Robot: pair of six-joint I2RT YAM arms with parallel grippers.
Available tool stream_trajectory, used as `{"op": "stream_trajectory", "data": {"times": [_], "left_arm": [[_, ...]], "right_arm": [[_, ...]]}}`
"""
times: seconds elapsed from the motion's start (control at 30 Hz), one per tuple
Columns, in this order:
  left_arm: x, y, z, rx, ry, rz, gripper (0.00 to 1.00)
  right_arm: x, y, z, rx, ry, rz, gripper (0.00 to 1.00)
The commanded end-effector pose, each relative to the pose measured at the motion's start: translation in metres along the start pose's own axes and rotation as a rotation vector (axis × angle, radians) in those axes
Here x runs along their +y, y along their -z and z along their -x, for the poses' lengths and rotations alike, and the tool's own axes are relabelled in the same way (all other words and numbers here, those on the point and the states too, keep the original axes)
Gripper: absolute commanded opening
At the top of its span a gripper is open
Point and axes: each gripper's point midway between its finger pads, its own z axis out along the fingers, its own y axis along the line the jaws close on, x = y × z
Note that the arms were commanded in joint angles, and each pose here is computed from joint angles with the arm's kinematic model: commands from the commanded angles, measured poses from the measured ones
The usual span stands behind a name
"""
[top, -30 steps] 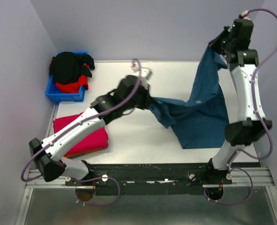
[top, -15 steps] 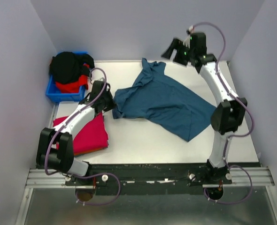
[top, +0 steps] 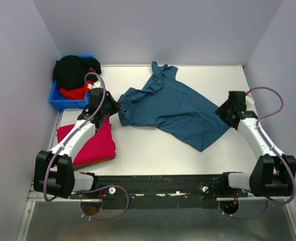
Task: Fold and stack the t-shirts
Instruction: Flatten out the tshirt
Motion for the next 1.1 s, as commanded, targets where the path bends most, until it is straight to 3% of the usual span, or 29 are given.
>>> {"op": "stream_trajectory", "data": {"times": [0.0,0.2,0.43,0.53,0.67,0.9,1.03,1.07], "left_arm": [[0.006,0.001,-0.002,-0.052,0.029,-0.019,0.00],[0.002,0.004,-0.005,-0.058,0.035,-0.063,0.00],[-0.003,0.011,-0.011,-0.046,0.020,-0.112,0.00],[-0.003,0.016,-0.015,-0.054,0.029,-0.133,0.00],[-0.003,0.022,-0.015,-0.085,0.034,-0.158,0.00],[-0.007,0.014,-0.048,0.017,0.086,-0.237,0.00],[-0.011,0.010,-0.070,0.066,0.082,-0.273,0.00],[-0.009,0.009,-0.074,0.078,0.073,-0.262,0.00]], "right_arm": [[-0.069,-0.020,-0.028,0.018,-0.097,-0.231,0.66],[-0.103,-0.045,-0.045,0.087,-0.200,-0.280,0.66],[-0.110,-0.077,-0.057,0.184,-0.286,-0.333,0.57],[-0.108,-0.086,-0.050,0.195,-0.311,-0.340,0.37],[-0.102,-0.100,-0.024,0.155,-0.332,-0.342,0.01],[-0.108,-0.136,0.053,0.127,-0.382,-0.408,0.01],[-0.079,-0.156,0.098,0.158,-0.266,-0.285,0.01],[-0.070,-0.158,0.101,0.188,-0.253,-0.248,0.07]]}}
